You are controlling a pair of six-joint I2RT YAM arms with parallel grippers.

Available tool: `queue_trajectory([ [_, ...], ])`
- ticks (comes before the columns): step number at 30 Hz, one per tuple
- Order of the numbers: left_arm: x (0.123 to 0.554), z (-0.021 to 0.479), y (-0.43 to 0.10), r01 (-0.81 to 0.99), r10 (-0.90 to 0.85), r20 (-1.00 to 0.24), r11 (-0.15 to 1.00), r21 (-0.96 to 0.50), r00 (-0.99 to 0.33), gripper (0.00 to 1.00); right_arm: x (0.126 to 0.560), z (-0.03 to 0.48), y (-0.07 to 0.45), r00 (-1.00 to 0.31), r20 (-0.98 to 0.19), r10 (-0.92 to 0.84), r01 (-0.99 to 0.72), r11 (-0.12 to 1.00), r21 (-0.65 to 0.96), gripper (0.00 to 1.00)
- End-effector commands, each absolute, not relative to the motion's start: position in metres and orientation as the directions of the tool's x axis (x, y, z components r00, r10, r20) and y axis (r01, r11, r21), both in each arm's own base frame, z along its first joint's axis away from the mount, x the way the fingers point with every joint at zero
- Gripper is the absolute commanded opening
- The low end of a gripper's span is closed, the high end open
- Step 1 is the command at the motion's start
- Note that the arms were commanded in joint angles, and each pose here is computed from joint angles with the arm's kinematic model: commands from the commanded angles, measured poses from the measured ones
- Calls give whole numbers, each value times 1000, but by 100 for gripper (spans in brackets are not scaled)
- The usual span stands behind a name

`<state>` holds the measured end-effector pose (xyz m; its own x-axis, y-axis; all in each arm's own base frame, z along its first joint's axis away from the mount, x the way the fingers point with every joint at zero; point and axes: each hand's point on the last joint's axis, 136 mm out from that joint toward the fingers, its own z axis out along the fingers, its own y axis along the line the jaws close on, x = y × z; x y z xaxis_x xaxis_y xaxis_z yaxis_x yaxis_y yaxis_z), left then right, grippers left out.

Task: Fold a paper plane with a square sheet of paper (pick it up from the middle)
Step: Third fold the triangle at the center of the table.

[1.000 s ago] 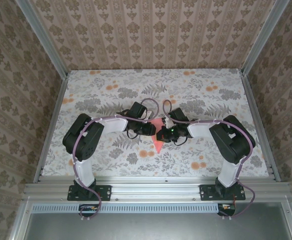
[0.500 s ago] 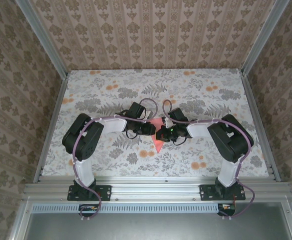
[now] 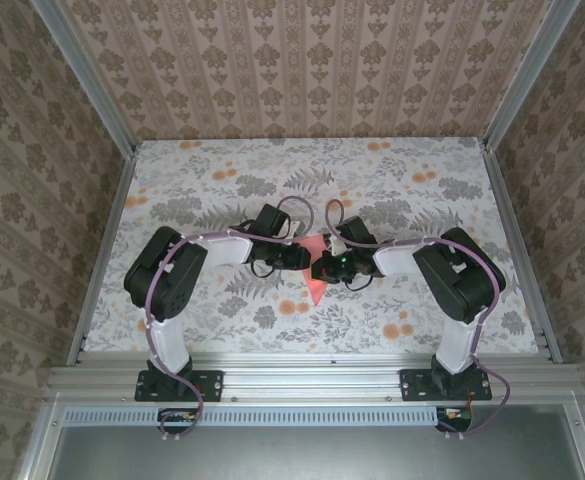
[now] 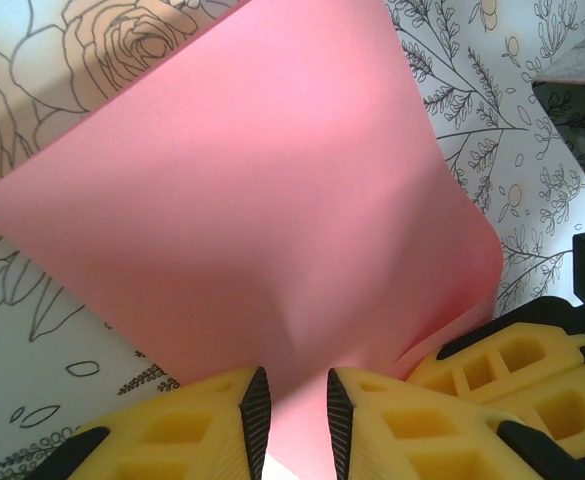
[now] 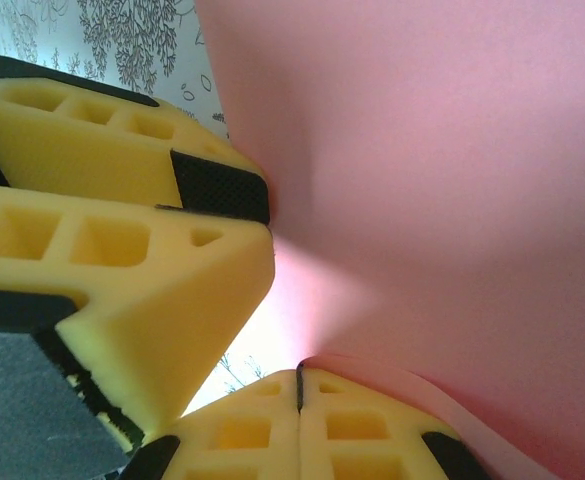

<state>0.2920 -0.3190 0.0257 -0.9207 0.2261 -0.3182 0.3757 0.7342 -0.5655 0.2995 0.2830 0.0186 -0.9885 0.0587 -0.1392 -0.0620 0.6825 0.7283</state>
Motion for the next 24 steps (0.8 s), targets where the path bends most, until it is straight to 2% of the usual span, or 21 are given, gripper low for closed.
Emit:
queue_trajectory([
  [1,280,1,-303,311,215,-233,777,-547,-948,30,298,18,287,-989,-141,55,-70,662,746,0],
  [24,283,-4,-299,264,172,-209,770,-581,-963,31,298,21,291,-988,-131,76,-57,614,787,0],
])
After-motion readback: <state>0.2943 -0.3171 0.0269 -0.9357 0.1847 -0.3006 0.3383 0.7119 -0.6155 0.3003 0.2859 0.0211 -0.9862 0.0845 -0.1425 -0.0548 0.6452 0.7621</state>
